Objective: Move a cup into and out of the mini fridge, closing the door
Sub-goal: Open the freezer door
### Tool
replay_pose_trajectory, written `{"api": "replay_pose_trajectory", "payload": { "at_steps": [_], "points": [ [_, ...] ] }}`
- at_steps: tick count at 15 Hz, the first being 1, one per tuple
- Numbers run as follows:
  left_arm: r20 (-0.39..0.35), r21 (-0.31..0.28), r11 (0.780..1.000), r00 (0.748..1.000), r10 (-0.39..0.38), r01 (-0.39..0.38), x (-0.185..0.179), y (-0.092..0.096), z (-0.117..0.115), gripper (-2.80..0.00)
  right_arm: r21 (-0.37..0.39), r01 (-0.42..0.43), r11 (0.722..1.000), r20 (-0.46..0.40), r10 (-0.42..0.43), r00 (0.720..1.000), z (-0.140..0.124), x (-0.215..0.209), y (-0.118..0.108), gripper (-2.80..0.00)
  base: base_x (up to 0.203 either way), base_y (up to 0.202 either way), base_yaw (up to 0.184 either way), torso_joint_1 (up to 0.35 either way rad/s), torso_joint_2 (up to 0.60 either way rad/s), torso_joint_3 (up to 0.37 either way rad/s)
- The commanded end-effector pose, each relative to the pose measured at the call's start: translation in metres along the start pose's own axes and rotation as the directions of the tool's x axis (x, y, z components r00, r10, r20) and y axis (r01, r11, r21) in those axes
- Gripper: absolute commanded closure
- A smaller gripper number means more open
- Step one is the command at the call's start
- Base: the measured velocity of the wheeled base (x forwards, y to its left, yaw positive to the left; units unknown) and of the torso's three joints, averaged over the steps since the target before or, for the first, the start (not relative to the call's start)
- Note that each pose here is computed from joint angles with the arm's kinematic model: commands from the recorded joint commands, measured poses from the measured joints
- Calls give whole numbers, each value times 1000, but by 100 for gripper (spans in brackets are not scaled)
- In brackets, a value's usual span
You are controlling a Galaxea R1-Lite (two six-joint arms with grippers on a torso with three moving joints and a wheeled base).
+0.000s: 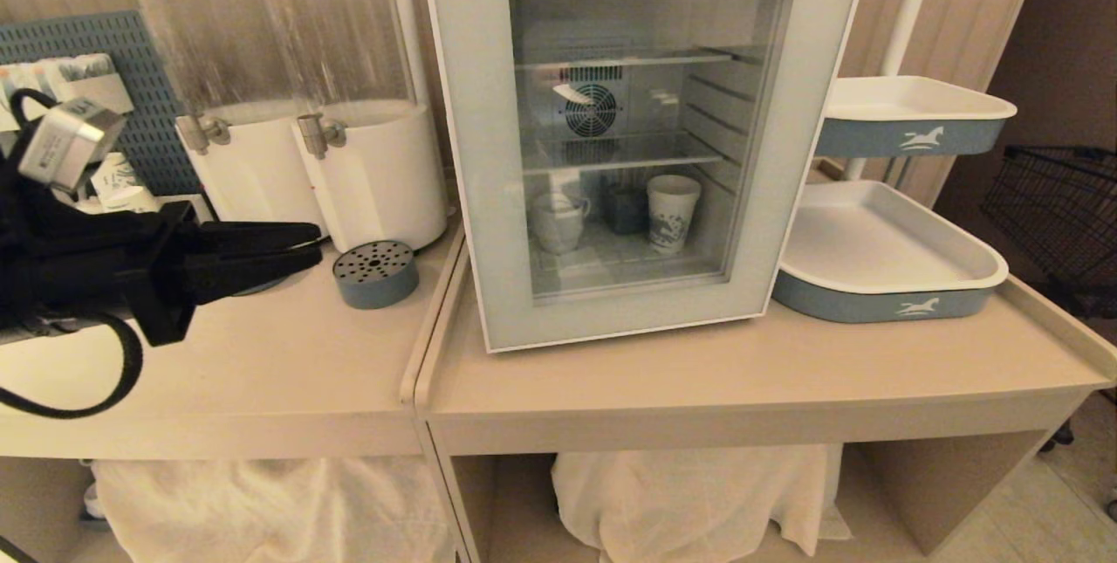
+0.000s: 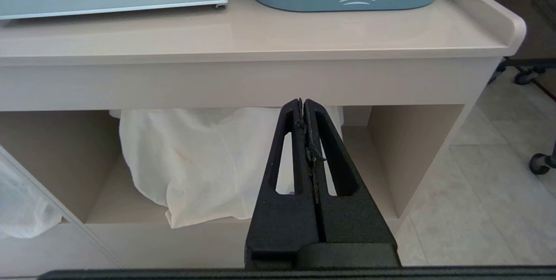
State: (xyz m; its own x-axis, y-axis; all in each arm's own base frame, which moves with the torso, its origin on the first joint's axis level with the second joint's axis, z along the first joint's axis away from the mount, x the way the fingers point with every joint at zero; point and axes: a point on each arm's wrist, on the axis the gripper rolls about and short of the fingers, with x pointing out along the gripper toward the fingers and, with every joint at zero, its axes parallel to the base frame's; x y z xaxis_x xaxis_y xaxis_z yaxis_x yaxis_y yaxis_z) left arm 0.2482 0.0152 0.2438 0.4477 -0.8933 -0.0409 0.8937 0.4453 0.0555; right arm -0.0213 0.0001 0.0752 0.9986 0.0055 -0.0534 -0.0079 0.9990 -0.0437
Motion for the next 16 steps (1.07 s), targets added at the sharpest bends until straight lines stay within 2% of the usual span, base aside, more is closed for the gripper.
{"api": "replay_pose_trajectory", "payload": {
  "at_steps": [1, 3, 5, 6, 8, 11, 12, 14, 16],
  "points": [
    [-6, -23, 998, 998, -58, 58, 16, 5, -8, -280, 0, -1, 1000, -2, 1, 1000, 0, 0, 0, 0, 0, 0, 0, 0, 0, 0],
    [-8, -11, 996, 996, -88, 88, 27, 11, -13, -280, 0, -1, 1000, 0, 1, 1000, 0, 0, 0, 0, 0, 0, 0, 0, 0, 0],
    [-6, 35, 995, 995, -96, 96, 36, 20, -21, -280, 0, 0, 1000, 3, 0, 1000, 0, 0, 0, 0, 0, 0, 0, 0, 0, 0],
    [-4, 64, 994, 996, -92, 93, 39, 23, -23, -280, 0, 0, 1000, 3, 0, 1000, 0, 0, 0, 0, 0, 0, 0, 0, 0, 0],
    [-10, 70, 997, 999, -44, 45, 44, 30, -28, -280, 0, 0, 1000, 3, 0, 1000, 0, 0, 0, 0, 0, 0, 0, 0, 0, 0],
    [-29, 39, 999, 999, 25, -24, 52, 33, -32, -280, 0, 0, 1000, 3, 0, 1000, 0, 0, 0, 0, 0, 0, 0, 0, 0, 0],
    [-41, 12, 998, 997, 58, -57, 55, 35, -35, -280, 1, 0, 1000, 3, 0, 1000, 0, 0, 0, 0, 0, 0, 0, 0, 0, 0],
    [-42, -2, 997, 996, 73, -73, 56, 35, -34, -280, 1, 0, 1000, 3, 0, 1000, 0, 0, 0, 0, 0, 0, 0, 0, 0, 0],
    [-42, -97, 985, 989, 139, -143, 56, 37, -28, -280, 1, 0, 1000, 3, 0, 1000, 0, 0, 0, 0, 0, 0, 0, 0, 0, 0]
  ]
}}
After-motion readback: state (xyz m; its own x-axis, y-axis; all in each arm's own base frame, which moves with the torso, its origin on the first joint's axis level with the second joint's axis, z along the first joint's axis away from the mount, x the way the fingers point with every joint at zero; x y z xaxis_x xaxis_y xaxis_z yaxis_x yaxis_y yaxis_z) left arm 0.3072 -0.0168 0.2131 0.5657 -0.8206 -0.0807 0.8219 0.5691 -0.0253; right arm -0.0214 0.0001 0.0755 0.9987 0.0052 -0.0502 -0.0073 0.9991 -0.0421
